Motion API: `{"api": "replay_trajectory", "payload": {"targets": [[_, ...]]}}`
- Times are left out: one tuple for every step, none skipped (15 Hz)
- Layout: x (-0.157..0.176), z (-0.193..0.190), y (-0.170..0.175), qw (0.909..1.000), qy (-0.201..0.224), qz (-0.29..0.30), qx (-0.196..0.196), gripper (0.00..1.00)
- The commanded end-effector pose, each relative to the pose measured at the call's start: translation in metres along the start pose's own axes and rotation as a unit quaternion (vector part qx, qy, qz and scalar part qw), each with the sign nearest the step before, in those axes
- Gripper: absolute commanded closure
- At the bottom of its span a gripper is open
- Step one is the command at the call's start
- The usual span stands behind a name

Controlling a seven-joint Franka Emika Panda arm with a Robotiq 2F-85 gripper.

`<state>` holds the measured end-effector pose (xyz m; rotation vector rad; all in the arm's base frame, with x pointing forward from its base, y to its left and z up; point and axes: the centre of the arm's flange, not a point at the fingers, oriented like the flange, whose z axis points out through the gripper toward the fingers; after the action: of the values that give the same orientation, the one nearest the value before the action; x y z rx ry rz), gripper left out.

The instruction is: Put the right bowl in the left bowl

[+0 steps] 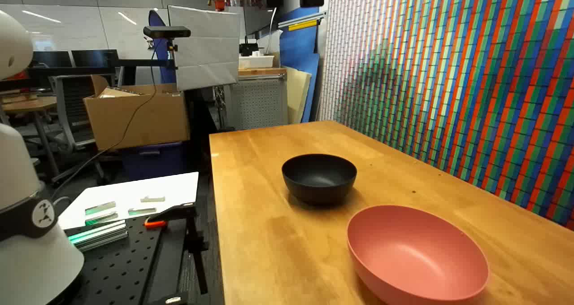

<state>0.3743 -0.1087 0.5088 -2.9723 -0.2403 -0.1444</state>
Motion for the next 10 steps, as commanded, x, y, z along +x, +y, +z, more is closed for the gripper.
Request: {"api": "replay_trajectory", "payload": {"targets": [[0.0, -0.001, 0.0, 1.0, 0.001, 0.0, -0.001, 0.0], [0.001, -0.003, 0.0, 1.0, 0.003, 0.0, -0.001, 0.0], [0.001, -0.005, 0.0, 1.0, 0.005, 0.0, -0.002, 0.0], [0.002, -0.006, 0.0, 1.0, 0.006, 0.0, -0.002, 0.0], [0.002, -0.006, 0.0, 1.0, 0.007, 0.0, -0.003, 0.0], [0.002, -0.006, 0.0, 1.0, 0.007, 0.0, -0.003, 0.0], [0.003, -0.009, -0.001, 1.0, 0.006, -0.005, -0.006, 0.0], [0.009, -0.014, -0.003, 0.9998, 0.013, -0.003, -0.015, 0.0], [0.018, -0.018, -0.005, 0.9996, 0.016, -0.001, -0.024, 0.0], [0.027, -0.02, -0.008, 0.9992, 0.018, -0.002, -0.035, 0.0]]}}
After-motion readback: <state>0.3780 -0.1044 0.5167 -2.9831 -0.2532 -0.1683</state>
